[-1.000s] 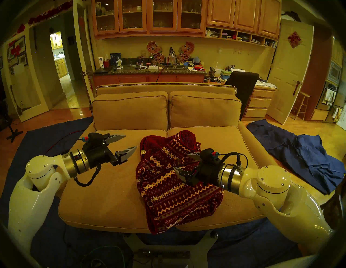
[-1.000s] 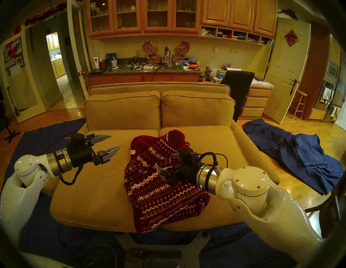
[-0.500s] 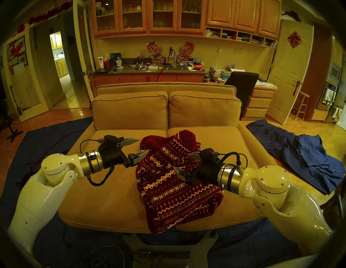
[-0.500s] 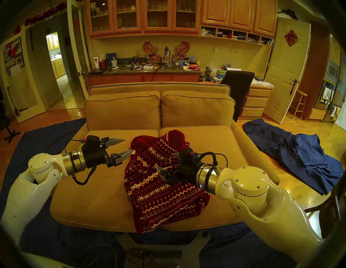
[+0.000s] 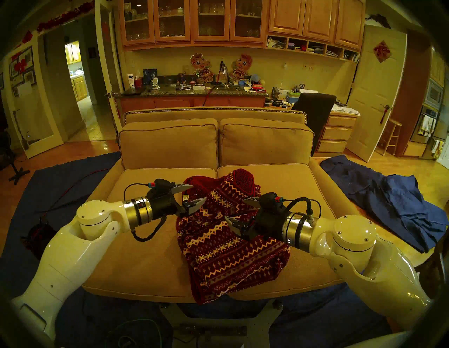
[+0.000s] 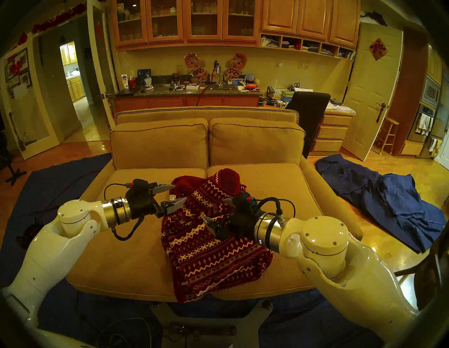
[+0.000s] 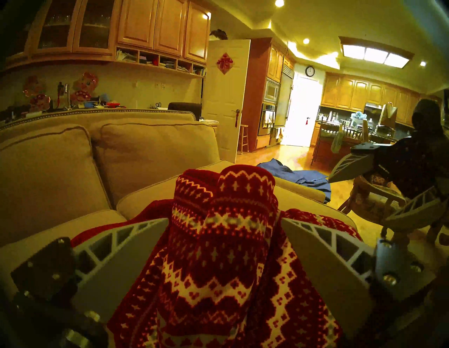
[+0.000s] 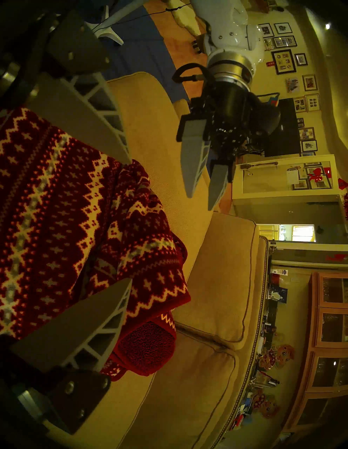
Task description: Fold the blanket in half twice
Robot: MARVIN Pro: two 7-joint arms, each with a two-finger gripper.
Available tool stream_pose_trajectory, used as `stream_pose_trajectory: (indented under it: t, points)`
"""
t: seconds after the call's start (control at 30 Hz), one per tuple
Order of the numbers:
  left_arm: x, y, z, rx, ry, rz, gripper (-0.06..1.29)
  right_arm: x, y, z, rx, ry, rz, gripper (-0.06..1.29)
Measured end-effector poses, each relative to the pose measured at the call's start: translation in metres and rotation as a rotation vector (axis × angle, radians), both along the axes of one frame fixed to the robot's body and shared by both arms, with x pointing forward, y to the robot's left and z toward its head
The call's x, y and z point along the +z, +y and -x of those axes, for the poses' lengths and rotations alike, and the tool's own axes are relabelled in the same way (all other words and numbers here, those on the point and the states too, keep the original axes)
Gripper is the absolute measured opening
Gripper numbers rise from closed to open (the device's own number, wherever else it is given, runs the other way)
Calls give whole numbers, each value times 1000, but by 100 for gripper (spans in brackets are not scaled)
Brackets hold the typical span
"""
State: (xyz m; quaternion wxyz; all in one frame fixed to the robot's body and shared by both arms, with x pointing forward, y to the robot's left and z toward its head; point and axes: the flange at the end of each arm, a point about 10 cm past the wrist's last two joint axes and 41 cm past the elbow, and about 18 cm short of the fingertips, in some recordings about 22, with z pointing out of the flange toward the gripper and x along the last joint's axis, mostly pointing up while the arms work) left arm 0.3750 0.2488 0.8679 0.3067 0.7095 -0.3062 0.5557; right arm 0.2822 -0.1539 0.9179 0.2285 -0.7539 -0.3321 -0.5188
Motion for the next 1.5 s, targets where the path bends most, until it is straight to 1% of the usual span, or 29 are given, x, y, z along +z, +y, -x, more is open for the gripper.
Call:
stream_pose_trajectory:
  t: [0.13, 0.2, 0.37, 0.63, 0.7, 0.73, 0.77, 0.8, 0.83, 0.87, 0.9, 0.97, 1.0, 1.17, 1.3, 1.5]
  points:
    - [-5, -12, -7, -10, 11, -5, 126, 0, 0, 0, -1, -1, 0, 122]
    - [-7, -22, -11, -20, 17, -8, 126, 0, 0, 0, -1, -1, 0, 122]
    - [-14, -35, -19, -32, 32, -20, 126, 0, 0, 0, -2, -2, 0, 122]
    - [-22, -53, -36, -41, 54, -37, 126, 0, 1, 0, -3, -4, 0, 122]
    - [-23, -57, -41, -43, 59, -42, 122, 0, 1, 0, -3, -5, 0, 122]
    - [-24, -59, -44, -44, 62, -45, 103, 0, 1, 0, -3, -5, -1, 122]
    - [-25, -61, -46, -44, 65, -47, 91, 0, 1, 0, -3, -5, -1, 122]
    - [-27, -64, -51, -45, 72, -56, 59, 0, 1, 0, -3, -5, -1, 122]
    - [-28, -64, -53, -45, 74, -60, 41, 0, 1, 0, -3, -5, -1, 122]
    - [-29, -65, -57, -44, 79, -67, 30, 0, 1, 0, -3, -6, -1, 122]
    - [-30, -66, -58, -44, 81, -70, 26, 0, 1, 0, -3, -6, -1, 122]
    - [-33, -65, -64, -40, 89, -83, 5, 0, 1, 0, -3, -6, -1, 122]
    - [-34, -64, -68, -36, 92, -90, -2, 0, 1, 0, -3, -6, -1, 122]
    - [-36, -56, -80, -26, 97, -117, -2, 0, 1, 0, -1, -7, -1, 122]
    - [-32, -41, -91, -20, 89, -144, -2, 0, 1, 0, 2, -6, -1, 122]
    - [-22, -10, -104, -32, 66, -208, -2, 1, 1, 0, 7, -6, -2, 122]
